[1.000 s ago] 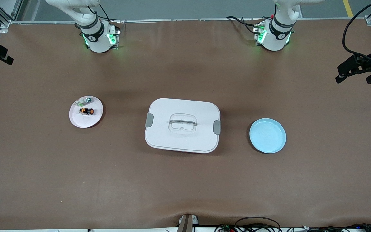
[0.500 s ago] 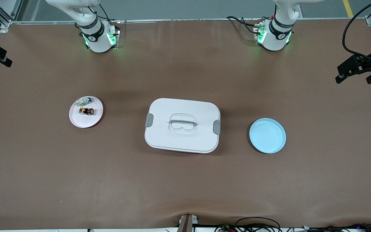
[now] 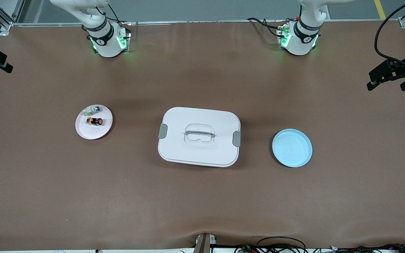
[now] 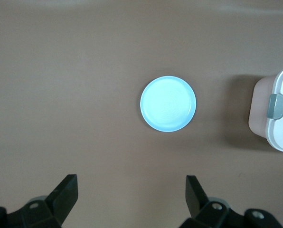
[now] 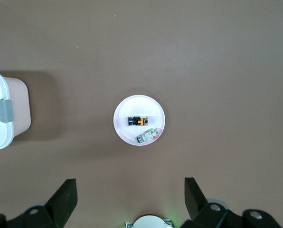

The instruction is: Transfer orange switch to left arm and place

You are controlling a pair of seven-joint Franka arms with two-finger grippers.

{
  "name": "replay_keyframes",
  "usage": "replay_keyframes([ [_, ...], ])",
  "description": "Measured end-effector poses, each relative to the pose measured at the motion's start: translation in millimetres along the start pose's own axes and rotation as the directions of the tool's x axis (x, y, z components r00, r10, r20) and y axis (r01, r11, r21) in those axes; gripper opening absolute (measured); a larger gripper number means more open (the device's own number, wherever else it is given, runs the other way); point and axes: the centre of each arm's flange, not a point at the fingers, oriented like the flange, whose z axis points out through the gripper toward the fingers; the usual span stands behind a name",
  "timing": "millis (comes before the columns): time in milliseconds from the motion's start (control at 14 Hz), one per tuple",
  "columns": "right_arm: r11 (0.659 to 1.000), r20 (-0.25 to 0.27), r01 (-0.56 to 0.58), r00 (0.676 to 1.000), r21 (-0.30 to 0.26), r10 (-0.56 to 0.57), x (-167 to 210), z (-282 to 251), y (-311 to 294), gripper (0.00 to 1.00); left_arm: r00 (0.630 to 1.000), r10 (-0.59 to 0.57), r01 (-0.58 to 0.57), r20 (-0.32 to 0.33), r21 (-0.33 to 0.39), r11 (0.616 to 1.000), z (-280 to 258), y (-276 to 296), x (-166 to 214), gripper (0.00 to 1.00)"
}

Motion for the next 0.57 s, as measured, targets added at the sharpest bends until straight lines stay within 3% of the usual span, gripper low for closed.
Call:
replay_keyframes([
  [357,1.000,0.018,-0.004,1.000,-0.001,0.004,1.4,5.0,1.6,1.00,0.999,-0.008,0.008,0.033,0.001,1.000,5.3,-4.6,-0.1,1.00],
  [571,1.000,0.098,-0.010,0.995,-0.005,0.010,18.1,36.6,3.9,1.00,1.000,-0.008,0.008,0.024,0.000,1.000,3.1,-4.6,6.1,1.00],
])
